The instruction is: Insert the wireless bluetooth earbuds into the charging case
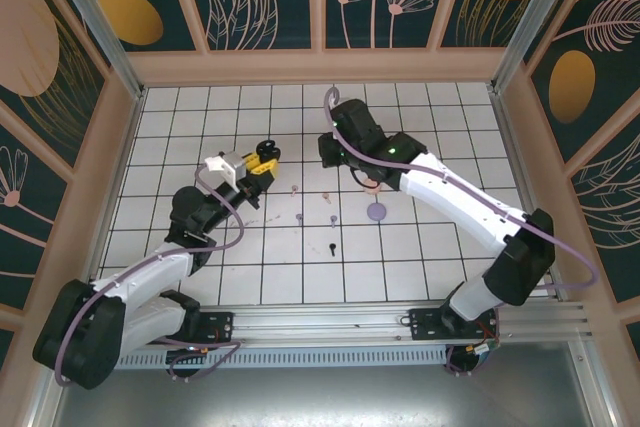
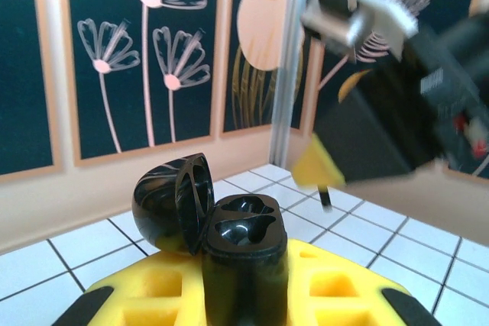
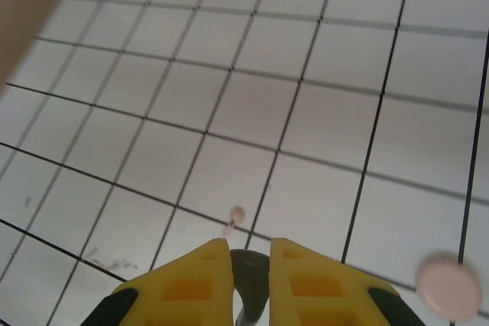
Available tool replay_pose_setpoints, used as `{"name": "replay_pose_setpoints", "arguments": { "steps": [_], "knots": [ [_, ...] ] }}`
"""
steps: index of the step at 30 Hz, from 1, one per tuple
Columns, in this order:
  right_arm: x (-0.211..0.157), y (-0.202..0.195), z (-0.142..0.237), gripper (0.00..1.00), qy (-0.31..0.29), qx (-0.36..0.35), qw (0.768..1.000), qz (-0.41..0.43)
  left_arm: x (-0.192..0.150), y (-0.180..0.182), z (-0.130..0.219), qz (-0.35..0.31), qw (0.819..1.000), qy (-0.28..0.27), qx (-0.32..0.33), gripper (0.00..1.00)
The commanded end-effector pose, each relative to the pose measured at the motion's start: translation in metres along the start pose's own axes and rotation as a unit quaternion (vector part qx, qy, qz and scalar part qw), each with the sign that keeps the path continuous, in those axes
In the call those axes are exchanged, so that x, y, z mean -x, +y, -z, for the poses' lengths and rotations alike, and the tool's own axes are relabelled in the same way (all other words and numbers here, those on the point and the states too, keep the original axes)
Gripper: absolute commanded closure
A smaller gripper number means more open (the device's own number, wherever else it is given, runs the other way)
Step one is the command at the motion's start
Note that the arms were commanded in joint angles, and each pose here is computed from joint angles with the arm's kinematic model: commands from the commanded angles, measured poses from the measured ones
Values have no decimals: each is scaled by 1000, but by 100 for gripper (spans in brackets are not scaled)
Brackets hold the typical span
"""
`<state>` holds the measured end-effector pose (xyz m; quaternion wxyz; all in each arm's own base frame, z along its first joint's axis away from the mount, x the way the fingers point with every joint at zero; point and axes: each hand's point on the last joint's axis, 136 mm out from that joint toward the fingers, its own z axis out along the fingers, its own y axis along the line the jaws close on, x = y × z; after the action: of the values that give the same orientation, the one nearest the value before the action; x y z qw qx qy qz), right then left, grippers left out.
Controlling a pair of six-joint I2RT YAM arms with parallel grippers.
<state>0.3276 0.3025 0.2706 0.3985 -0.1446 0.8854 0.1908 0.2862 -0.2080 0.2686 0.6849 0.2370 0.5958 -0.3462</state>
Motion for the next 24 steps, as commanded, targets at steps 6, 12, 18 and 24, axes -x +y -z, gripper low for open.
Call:
{"name": "replay_pose_setpoints", "arguments": {
  "steps": [6,12,18,24],
  "knots": [
    [64,36,56,85,-124,89,984,96,7,-28,-11,-77,995,-23,-65,100],
    [66,53,75,85,-158,146,968,132,8,-24,-30,-139,988,-7,-61,100],
    [56,65,78,85,-163,185,957,153,10,-20,-48,-165,984,-2,-68,100],
    [47,75,77,85,-167,210,949,164,8,-23,-58,-163,983,-4,-88,100]
  ]
}}
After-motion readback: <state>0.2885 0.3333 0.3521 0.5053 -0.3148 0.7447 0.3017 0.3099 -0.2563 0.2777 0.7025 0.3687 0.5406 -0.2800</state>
